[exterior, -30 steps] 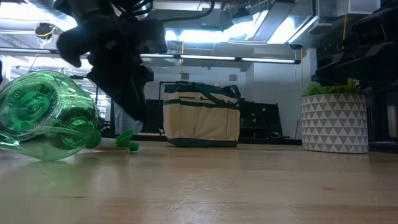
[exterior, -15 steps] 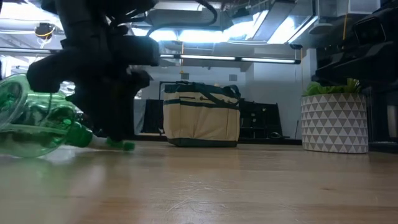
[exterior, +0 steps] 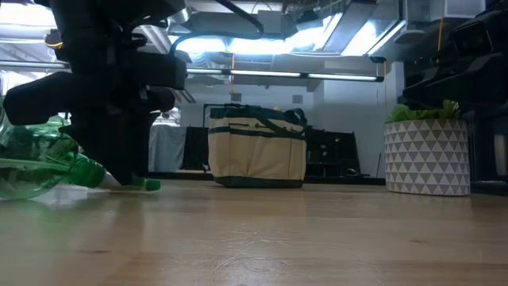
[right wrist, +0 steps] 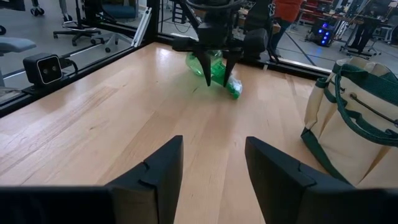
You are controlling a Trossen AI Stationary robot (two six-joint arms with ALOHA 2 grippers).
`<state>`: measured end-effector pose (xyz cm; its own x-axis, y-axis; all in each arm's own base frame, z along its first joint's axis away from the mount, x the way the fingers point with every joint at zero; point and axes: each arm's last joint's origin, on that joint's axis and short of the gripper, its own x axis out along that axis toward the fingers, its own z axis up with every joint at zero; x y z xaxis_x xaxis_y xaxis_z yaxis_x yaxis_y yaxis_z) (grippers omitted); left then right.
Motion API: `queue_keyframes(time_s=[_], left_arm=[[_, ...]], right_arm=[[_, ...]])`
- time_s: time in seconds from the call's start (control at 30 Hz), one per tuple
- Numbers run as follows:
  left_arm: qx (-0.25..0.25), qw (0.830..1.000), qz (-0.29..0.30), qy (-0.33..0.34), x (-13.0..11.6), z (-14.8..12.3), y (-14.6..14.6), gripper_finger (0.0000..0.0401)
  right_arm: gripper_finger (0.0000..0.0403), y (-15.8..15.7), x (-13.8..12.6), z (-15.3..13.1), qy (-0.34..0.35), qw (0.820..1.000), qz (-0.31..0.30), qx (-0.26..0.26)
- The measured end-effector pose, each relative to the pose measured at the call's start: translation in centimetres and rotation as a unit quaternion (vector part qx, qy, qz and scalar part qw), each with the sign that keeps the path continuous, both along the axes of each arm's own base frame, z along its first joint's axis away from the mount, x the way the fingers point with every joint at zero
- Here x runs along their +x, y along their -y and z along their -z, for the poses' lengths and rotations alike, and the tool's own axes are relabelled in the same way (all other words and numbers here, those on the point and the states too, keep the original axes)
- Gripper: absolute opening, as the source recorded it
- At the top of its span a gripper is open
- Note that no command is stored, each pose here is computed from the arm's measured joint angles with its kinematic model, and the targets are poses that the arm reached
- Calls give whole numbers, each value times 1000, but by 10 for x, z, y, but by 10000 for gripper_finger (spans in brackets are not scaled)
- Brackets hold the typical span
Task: Pick & Place Garden tools in Gardening bag
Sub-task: Put the spray bottle into the gardening bag
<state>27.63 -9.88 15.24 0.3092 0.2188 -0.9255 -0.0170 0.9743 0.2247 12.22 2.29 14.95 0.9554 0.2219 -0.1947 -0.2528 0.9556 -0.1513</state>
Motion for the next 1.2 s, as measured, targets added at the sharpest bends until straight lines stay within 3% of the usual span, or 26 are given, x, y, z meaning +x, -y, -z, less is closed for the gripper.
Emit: queue_keyframes(time_s=[0.17,0.47,0.67,0.87,1.2], left_arm=[[2,1000,0,-4,-1,0,0,122],[10,1000,0,-18,-4,0,-2,14],[1,1000,-11,-7,-2,0,-1,10],[-47,997,17,57,12,-5,6,8],[-109,980,29,164,17,-39,9,13]], right_arm=[[176,0,0,0,0,1000,0,0],[176,0,0,0,0,1000,0,0],[176,0,0,0,0,1000,0,0],[176,0,0,0,0,1000,0,0],[176,0,0,0,0,1000,1,0]])
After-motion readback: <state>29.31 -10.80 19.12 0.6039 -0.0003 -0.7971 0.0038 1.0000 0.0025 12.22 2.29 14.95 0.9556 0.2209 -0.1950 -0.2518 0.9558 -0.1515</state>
